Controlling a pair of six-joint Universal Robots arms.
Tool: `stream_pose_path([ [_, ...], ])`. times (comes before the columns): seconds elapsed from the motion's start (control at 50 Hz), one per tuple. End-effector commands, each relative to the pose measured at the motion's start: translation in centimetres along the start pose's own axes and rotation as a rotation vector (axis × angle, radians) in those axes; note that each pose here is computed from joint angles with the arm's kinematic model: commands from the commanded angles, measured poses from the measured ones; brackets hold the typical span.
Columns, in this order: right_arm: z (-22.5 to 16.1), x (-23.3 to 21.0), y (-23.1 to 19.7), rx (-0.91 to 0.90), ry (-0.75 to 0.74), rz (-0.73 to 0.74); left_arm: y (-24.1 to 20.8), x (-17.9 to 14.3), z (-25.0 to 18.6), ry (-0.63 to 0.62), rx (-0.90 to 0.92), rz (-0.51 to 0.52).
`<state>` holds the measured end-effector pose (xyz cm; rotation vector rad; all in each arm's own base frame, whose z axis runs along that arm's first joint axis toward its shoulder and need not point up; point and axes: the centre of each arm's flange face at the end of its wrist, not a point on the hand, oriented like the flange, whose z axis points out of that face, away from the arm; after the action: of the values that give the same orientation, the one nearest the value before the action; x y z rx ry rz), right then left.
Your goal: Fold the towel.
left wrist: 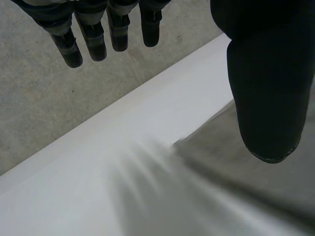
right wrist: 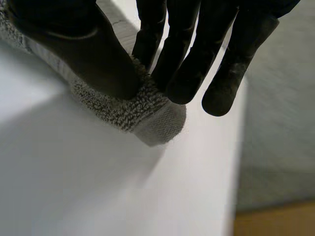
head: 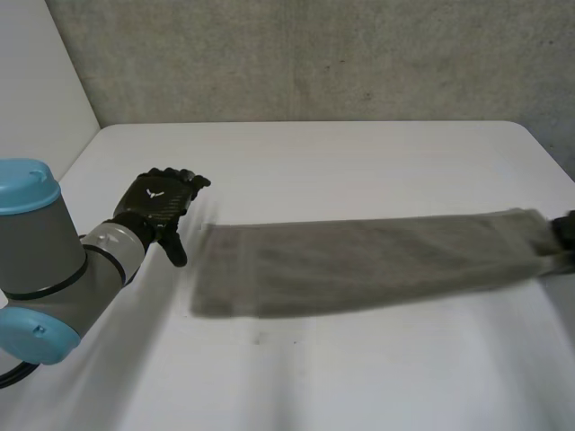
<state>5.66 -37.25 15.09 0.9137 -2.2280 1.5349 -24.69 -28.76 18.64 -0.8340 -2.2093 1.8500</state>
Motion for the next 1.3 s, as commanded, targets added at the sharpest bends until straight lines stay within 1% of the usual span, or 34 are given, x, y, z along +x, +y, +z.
stream_pose_path([
  [0.02,-1.3,6.3,-0.1,-0.049,0.156,-0.135,0.2,0.1,-0.2,0.001,-0.009,-0.001],
  [0.06,-1.4,6.4,-0.9,-0.044,0.151,-0.132,0.2,0.1,-0.2,0.001,-0.009,-0.001],
  [0.1,-1.5,4.7,-4.2,0.02,0.104,-0.13,0.0,0.1,-0.3,-0.001,-0.002,0.0],
  [0.12,-1.5,4.7,-4.2,0.021,0.103,-0.13,0.0,0.1,-0.3,-0.001,-0.002,0.0],
  [0.16,-2.0,1.6,-8.7,0.133,0.047,-0.114,-0.4,0.0,-0.4,-0.004,0.009,0.0],
  [0.18,-2.0,1.6,-8.8,0.134,0.047,-0.114,-0.4,0.0,-0.5,-0.004,0.009,0.0],
  [0.2,-2.4,-0.3,-10.8,0.188,0.008,-0.108,-0.7,-0.1,-0.6,-0.008,0.017,0.002],
  [0.22,-2.4,-0.4,-10.8,0.189,0.007,-0.108,-0.7,-0.1,-0.6,-0.008,0.017,0.002],
  [0.26,-3.9,-5.6,-14.6,0.294,-0.096,-0.135,-1.1,-0.2,-0.7,-0.012,0.029,0.002],
  [0.28,-3.9,-5.6,-14.6,0.295,-0.096,-0.135,-1.1,-0.2,-0.7,-0.012,0.029,0.002],
  [0.32,-6.3,-12.1,-17.9,0.414,-0.212,-0.2,-1.2,-0.2,-0.9,-0.014,0.031,-0.004],
  [0.34,-6.3,-12.1,-17.9,0.415,-0.212,-0.2,-1.2,-0.2,-0.9,-0.014,0.031,-0.004],
  [0.38,-8.7,-18.2,-19.4,0.5,-0.322,-0.252,-1.2,-0.2,-0.9,-0.013,0.033,-0.019],
  [0.4,-8.7,-18.3,-19.4,0.5,-0.322,-0.252,-1.2,-0.2,-0.9,-0.013,0.033,-0.019],
  [0.44,-10.9,-23.5,-19.5,0.559,-0.429,-0.304,-1.2,-0.2,-0.9,-0.012,0.033,-0.031],
  [0.46,-10.9,-23.5,-19.5,0.559,-0.429,-0.304,-1.2,-0.2,-0.9,-0.012,0.033,-0.031],
  [0.5,-12.2,-27.6,-18.4,0.574,-0.521,-0.363,-1.2,-0.1,-0.9,-0.011,0.032,-0.034],
  [0.56,-12.6,-29.3,-17.8,0.574,-0.558,-0.397,-1.2,-0.1,-1.0,-0.009,0.031,-0.034],
  [0.62,-13.2,-32.4,-15.8,0.557,-0.618,-0.488,-1.1,0.1,-1.0,-0.004,0.031,-0.034],
  [0.7,-13.0,-32.4,-15.6,0.547,-0.597,-0.513,-1.2,0.1,-1.0,-0.002,0.034,-0.033],
  [0.8,-13.6,-30.5,-17.3,0.573,-0.527,-0.464,-1.7,0.3,-0.9,0.002,0.049,-0.027],
  [0.82,-13.9,-29.6,-18.0,0.588,-0.504,-0.424,-1.9,0.4,-0.9,0.005,0.056,-0.027],
  [0.84,-13.9,-29.6,-18.0,0.588,-0.504,-0.424,-1.9,0.4,-0.9,0.005,0.056,-0.027],
  [0.88,-13.2,-27.1,-18.3,0.566,-0.463,-0.321,-2.2,0.6,-0.9,0.01,0.066,-0.024],
  [0.9,-13.2,-27.1,-18.3,0.566,-0.462,-0.32,-2.2,0.6,-0.9,0.01,0.067,-0.024],
  [0.94,-12.1,-24.1,-17.6,0.503,-0.422,-0.224,-2.5,1.1,-1.0,0.023,0.076,-0.02],
  [1.0,-11.9,-22.7,-17.1,0.472,-0.403,-0.181,-2.6,1.3,-1.0,0.03,0.079,-0.018],
  [1.04,-11.0,-20.2,-15.1,0.385,-0.369,-0.102,-2.6,1.8,-1.2,0.042,0.08,-0.016],
  [1.06,-11.0,-20.2,-15.1,0.384,-0.369,-0.102,-2.6,1.8,-1.2,0.042,0.08,-0.016],
  [1.1,-9.6,-18.0,-12.2,0.27,-0.328,-0.046,-2.6,2.2,-1.3,0.053,0.08,-0.014],
  [1.12,-9.6,-18.0,-12.2,0.269,-0.327,-0.046,-2.6,2.2,-1.3,0.053,0.08,-0.014],
  [1.16,-8.7,-16.8,-9.4,0.174,-0.315,-0.018,-2.5,2.5,-1.3,0.06,0.077,-0.012],
  [1.18,-8.7,-16.8,-9.4,0.174,-0.315,-0.018,-2.5,2.5,-1.3,0.06,0.077,-0.012],
  [1.3,-8.0,-15.4,-5.7,0.082,-0.335,-0.002,-2.4,2.6,-1.1,0.06,0.088,-0.01],
])
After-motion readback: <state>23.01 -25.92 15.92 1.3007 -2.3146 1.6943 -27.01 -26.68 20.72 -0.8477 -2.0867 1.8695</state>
